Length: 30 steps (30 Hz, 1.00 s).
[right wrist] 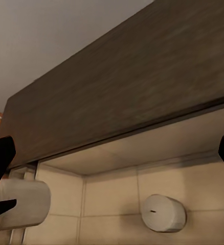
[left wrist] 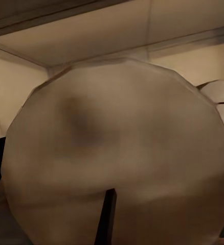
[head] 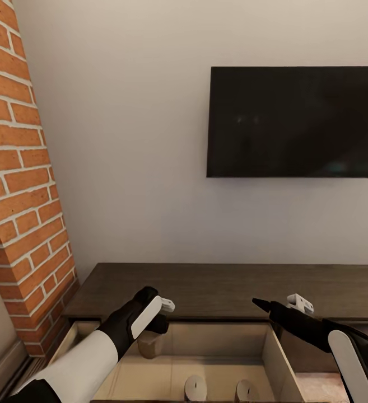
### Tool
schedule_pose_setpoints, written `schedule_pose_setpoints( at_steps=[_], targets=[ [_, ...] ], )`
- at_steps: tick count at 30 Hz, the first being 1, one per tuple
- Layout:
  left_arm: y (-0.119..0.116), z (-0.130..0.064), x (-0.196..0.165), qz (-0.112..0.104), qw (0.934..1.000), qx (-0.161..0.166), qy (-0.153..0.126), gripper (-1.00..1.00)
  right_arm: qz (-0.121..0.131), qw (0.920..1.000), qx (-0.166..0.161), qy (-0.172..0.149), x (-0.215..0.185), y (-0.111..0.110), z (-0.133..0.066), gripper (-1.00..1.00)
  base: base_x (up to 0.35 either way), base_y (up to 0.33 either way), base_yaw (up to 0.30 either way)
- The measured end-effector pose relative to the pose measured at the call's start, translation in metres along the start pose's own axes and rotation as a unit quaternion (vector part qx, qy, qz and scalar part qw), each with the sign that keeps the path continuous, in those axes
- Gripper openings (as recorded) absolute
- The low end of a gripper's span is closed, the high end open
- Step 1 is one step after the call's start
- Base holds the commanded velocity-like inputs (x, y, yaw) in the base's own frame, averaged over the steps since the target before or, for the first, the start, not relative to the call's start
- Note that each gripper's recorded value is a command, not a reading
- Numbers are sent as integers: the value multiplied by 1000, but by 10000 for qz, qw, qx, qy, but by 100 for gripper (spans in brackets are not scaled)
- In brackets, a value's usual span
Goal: Place each of the two pumpkins and all three candles from the living room inside a cabinet in the living room (use any cabinet), then make sure every cabinet is closed, and position the cauldron so it is next to a table in the living room.
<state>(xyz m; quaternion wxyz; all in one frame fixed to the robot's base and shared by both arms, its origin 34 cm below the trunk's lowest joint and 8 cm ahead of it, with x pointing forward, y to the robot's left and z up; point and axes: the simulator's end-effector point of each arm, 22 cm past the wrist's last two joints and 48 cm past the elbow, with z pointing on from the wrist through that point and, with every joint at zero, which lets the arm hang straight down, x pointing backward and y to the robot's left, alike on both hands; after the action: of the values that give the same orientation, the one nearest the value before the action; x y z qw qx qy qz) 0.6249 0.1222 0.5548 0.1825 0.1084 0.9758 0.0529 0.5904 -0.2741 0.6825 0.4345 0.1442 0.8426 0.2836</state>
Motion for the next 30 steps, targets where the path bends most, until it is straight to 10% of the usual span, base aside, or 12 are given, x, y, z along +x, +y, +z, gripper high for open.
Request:
schedule_pose_setpoints(
  at_steps=[30],
  targets=[
    [-12, 55, 36, -12, 10000, -9, -27, -100, -7, 10000, 0, -5, 52, -40, 18, 100, 0, 0, 0]
  ],
)
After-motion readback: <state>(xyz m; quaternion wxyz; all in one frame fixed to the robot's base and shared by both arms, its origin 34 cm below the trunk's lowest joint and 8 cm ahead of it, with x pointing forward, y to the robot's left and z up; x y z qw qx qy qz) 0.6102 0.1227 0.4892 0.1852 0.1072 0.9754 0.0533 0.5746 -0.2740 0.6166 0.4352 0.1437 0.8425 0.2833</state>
